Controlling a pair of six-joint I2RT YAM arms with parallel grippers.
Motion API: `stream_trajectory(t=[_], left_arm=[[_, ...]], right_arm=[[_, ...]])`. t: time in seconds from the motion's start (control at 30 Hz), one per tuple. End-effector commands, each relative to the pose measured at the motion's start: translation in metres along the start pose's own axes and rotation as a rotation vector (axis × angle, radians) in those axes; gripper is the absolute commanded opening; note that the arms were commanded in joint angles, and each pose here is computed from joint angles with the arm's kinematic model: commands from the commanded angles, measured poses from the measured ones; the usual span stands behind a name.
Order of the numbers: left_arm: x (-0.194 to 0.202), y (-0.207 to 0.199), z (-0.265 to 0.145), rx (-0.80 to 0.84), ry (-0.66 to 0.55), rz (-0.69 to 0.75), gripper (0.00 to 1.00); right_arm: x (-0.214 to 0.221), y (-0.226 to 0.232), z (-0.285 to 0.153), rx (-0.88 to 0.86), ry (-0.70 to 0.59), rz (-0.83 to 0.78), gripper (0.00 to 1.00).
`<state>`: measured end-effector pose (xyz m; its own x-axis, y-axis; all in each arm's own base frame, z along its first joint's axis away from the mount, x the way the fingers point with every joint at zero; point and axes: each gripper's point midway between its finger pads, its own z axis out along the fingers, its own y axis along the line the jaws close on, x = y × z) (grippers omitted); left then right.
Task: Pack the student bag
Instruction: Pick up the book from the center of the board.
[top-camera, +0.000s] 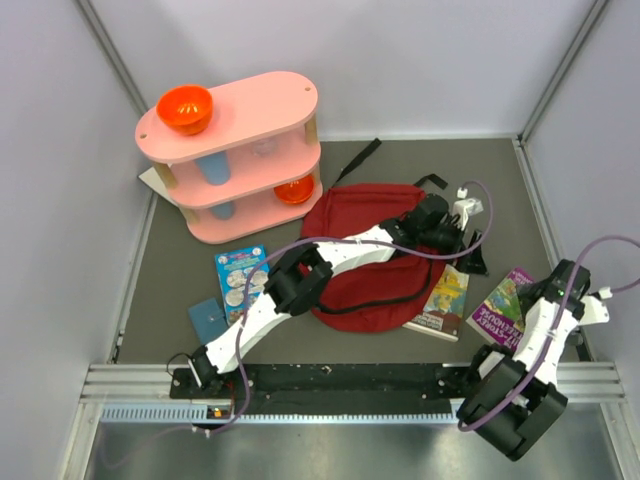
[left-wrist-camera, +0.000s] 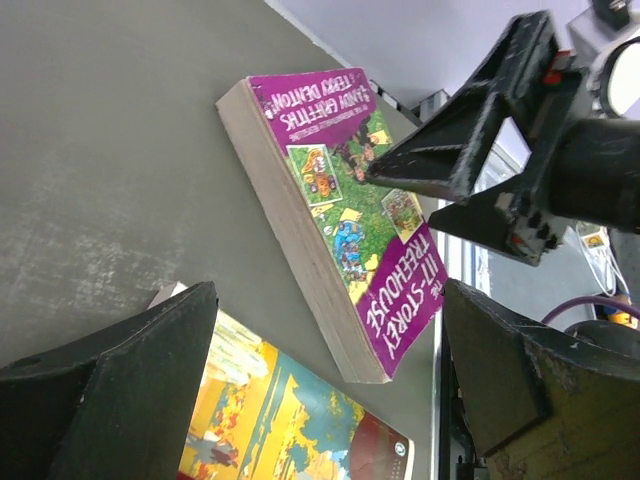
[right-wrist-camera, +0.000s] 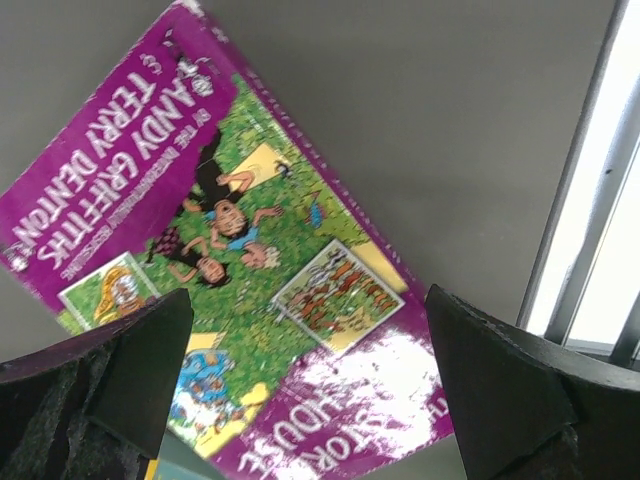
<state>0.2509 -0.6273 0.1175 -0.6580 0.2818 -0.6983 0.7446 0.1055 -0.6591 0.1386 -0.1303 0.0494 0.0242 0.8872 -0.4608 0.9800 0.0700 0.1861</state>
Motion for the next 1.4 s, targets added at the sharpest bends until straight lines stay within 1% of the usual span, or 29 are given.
stream_trajectory(t=[0.0, 0.07, 0.17, 0.23, 0.27, 0.3, 0.33, 0.37, 0.4, 0.47, 0.5, 0.57, 0.6, 0.87, 0.9, 1.13, 1.17, 1.27, 1.3, 1.37], left_arm=[[-0.031, -0.033, 0.004, 0.105, -0.086, 0.073, 0.99], [-0.031, -0.034, 0.006, 0.111, -0.089, 0.071, 0.99], [-0.029, -0.039, 0.010, 0.129, -0.089, 0.082, 0.99], [-0.025, -0.042, 0.015, 0.140, -0.088, 0.090, 0.99], [-0.019, -0.041, 0.019, 0.141, -0.078, 0.087, 0.99], [-0.016, -0.042, 0.021, 0.142, -0.072, 0.088, 0.99], [-0.016, -0.041, 0.022, 0.139, -0.070, 0.087, 0.99], [-0.010, -0.036, 0.025, 0.135, -0.063, 0.076, 0.99], [-0.008, -0.035, 0.027, 0.133, -0.061, 0.063, 0.99], [0.002, -0.025, 0.031, 0.119, -0.042, 0.036, 0.99], [0.003, -0.023, 0.032, 0.113, -0.038, 0.030, 0.99], [0.014, -0.016, 0.034, 0.101, -0.012, 0.003, 0.99], [0.017, -0.014, 0.035, 0.097, -0.003, -0.009, 0.99], [0.037, -0.007, 0.038, 0.080, 0.051, -0.109, 0.99], [0.041, -0.005, 0.038, 0.071, 0.063, -0.133, 0.99], [0.074, 0.012, 0.044, 0.017, 0.134, -0.242, 0.98], [0.076, 0.011, 0.044, 0.019, 0.140, -0.261, 0.97], [0.077, 0.008, 0.046, 0.028, 0.148, -0.287, 0.92], [0.079, 0.007, 0.045, 0.032, 0.153, -0.296, 0.90], [0.080, 0.005, 0.045, 0.039, 0.160, -0.311, 0.81]], right_arm=[[-0.014, -0.008, 0.015, 0.035, -0.108, 0.055, 0.99], [-0.017, -0.012, 0.020, 0.052, -0.144, 0.058, 0.99], [-0.008, -0.015, 0.031, 0.046, -0.131, 0.056, 0.99], [0.004, -0.011, 0.037, 0.020, -0.078, 0.036, 0.99], [0.001, -0.002, 0.039, -0.024, -0.086, 0.029, 0.99], [0.002, 0.004, 0.039, -0.056, -0.076, -0.022, 0.99], [0.006, 0.006, 0.040, -0.065, -0.048, -0.037, 0.99], [0.008, 0.008, 0.039, -0.080, -0.031, -0.055, 0.99], [0.014, 0.024, 0.035, -0.171, 0.008, -0.105, 0.99], [0.023, 0.035, 0.037, -0.244, 0.044, -0.123, 0.99], [0.035, 0.044, 0.032, -0.307, 0.111, -0.139, 0.98], [0.046, 0.043, 0.032, -0.311, 0.168, -0.155, 0.97], [0.050, 0.048, 0.030, -0.345, 0.191, -0.155, 0.97], [0.067, 0.061, 0.018, -0.455, 0.289, -0.182, 0.97], [0.072, 0.064, 0.015, -0.480, 0.316, -0.185, 0.97], [0.079, 0.070, 0.009, -0.536, 0.358, -0.191, 0.95], [0.079, 0.072, 0.007, -0.546, 0.360, -0.193, 0.95], [0.079, 0.079, 0.000, -0.596, 0.368, -0.198, 0.88], [0.079, 0.082, -0.003, -0.617, 0.372, -0.204, 0.81], [0.077, 0.090, -0.015, -0.681, 0.379, -0.216, 0.76]])
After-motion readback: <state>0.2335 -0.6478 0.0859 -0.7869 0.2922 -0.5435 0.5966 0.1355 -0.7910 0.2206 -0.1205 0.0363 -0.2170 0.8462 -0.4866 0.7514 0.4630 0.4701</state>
